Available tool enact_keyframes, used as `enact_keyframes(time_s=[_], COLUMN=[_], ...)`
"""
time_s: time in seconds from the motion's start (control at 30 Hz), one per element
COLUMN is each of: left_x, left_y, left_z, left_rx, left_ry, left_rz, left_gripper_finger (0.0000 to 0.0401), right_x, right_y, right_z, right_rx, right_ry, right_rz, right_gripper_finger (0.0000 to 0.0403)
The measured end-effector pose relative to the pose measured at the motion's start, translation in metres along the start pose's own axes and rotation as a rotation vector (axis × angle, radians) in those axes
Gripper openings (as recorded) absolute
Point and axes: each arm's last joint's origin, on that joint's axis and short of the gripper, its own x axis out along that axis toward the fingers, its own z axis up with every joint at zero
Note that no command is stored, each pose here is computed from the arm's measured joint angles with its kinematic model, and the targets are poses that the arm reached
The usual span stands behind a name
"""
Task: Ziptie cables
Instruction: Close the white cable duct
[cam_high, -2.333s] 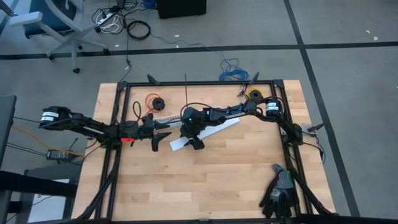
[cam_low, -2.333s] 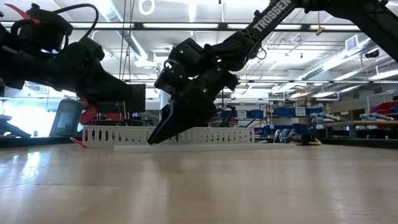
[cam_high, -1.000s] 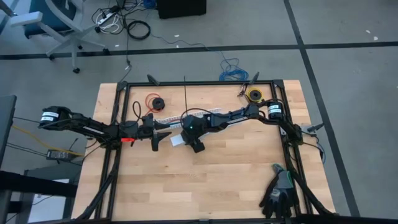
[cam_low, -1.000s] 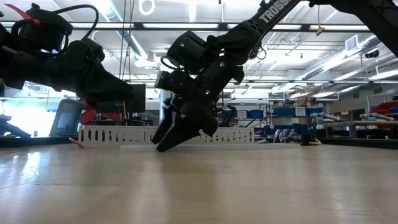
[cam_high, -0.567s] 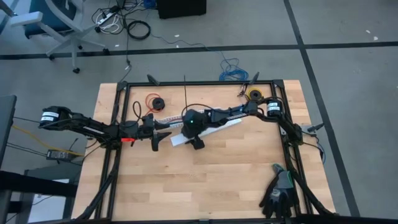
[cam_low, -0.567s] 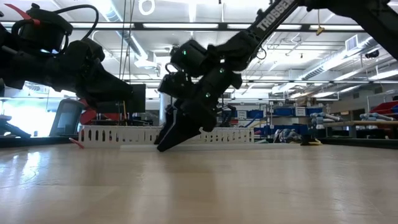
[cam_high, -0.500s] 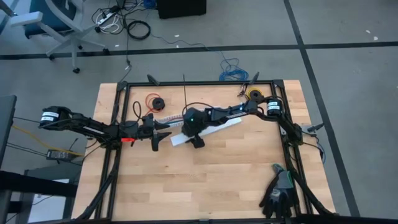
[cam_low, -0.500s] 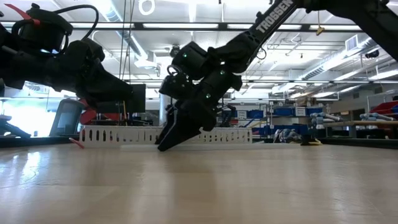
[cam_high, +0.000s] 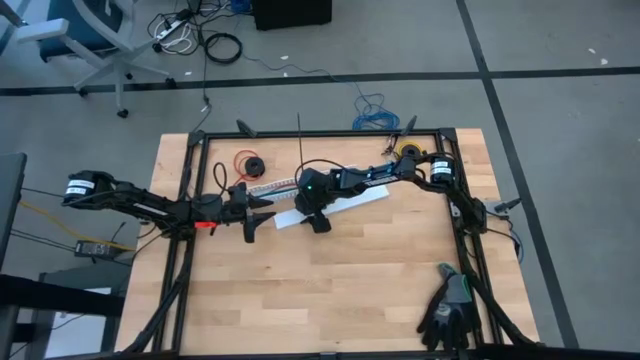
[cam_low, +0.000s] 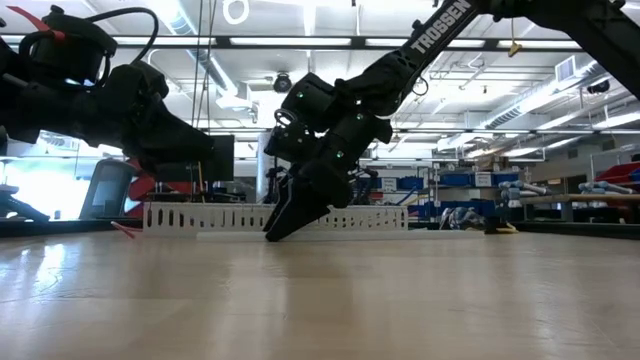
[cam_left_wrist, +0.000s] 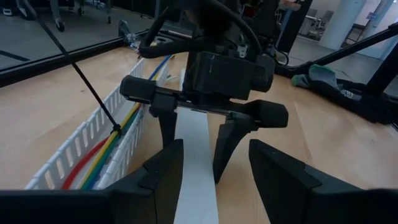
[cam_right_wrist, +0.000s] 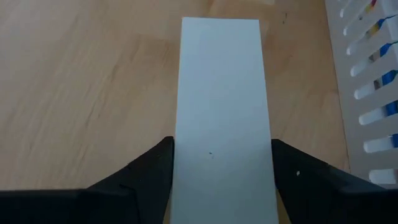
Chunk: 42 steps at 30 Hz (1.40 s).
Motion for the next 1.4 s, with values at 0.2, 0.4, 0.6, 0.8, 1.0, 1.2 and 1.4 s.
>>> enact_keyframes(time_s=[0.2, 0.4, 0.6, 0.8, 1.0, 1.2, 1.4], left_x=[0.0, 0.0, 0.005, 0.017, 0.023, 0.026, 0.029], left_y=[0.0, 0.0, -0.002, -0.006, -0.009, -0.006, -0.004], left_z=[0.0, 0.001, 0.007, 0.02, 0.029, 0.031, 0.027], left_rx=[-0.001, -0.027, -0.013, 0.07, 0.108, 0.099, 0.099], left_ry=[-0.005, -0.009, -0.016, 0.031, 0.024, 0.028, 0.048], left_rz=[-0.001, 0.014, 0.042, 0.1, 0.108, 0.135, 0.146], left_gripper_finger=[0.0193, 0.0193, 0.0193, 0.0193, 0.0193, 0.0193, 0.0193], right_x=[0.0, 0.0, 0.0, -0.004, -0.018, -0.028, -0.028], right_y=[0.001, 0.001, 0.002, 0.004, 0.007, 0.012, 0.02], right_z=[0.0, 0.0, 0.0, 0.0, 0.003, 0.004, 0.006], right_rx=[0.021, 0.041, 0.058, 0.084, 0.15, 0.177, 0.179], right_ry=[0.003, 0.008, 0.007, 0.025, 0.033, 0.08, 0.093], right_rz=[0.002, 0.004, 0.017, 0.033, 0.092, 0.115, 0.132], right_gripper_finger=[0.0222, 0.0232, 0.0228, 0.0232, 0.0232, 0.0233, 0.0234])
